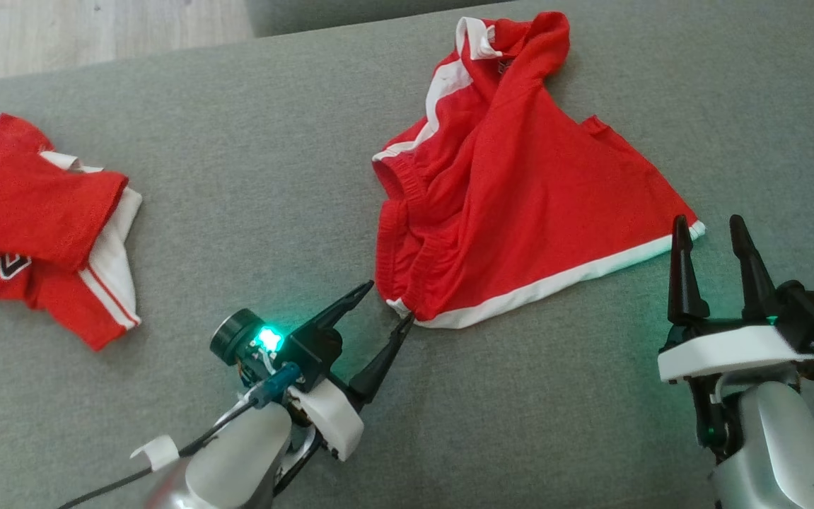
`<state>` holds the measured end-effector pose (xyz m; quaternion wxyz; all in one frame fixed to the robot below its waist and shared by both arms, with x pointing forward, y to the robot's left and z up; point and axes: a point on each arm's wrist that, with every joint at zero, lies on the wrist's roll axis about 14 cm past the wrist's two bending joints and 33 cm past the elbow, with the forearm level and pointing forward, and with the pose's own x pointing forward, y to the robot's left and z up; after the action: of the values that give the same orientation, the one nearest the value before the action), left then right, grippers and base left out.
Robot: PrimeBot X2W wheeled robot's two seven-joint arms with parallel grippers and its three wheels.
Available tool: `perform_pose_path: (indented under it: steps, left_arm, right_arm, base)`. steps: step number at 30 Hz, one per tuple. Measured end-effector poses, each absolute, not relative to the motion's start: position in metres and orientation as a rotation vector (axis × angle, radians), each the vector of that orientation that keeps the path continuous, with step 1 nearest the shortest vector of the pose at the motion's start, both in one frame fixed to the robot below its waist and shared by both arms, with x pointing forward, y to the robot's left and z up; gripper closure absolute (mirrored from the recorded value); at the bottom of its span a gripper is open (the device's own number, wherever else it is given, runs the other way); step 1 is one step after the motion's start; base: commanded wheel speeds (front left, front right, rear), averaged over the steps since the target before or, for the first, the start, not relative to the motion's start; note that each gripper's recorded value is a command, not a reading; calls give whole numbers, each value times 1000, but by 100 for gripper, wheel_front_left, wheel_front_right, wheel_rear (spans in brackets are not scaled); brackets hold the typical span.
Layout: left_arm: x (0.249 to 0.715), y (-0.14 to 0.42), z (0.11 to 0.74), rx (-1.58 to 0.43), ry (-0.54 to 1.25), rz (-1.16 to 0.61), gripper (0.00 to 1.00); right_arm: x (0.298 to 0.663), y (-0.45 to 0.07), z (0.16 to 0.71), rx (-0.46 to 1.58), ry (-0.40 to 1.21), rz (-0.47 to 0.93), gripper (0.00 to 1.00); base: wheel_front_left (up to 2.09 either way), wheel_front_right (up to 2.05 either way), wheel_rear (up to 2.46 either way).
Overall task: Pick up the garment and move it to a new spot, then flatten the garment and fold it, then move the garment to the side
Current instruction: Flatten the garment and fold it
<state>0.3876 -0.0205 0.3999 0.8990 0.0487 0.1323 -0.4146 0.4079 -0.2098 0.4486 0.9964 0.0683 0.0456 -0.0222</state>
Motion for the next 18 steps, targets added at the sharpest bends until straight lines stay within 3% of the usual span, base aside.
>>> perform_pose_path:
  steps: [13,14,15,18]
  left_arm:
    - [388,-33,395,120,287,-932,0]
    - [385,-35,393,119,293,-939,53]
    - [383,-36,391,118,300,-947,100]
    - [378,-38,389,120,312,-962,100]
  right_arm:
    - [408,-219,447,139,95,-70,0]
    - [408,-219,446,139,97,-71,0]
    - [408,-219,445,139,100,-72,0]
    - [407,-220,445,140,102,-74,0]
  base:
    - [0,0,0]
    - [0,0,0]
    - [0,0,0]
    - [0,0,0]
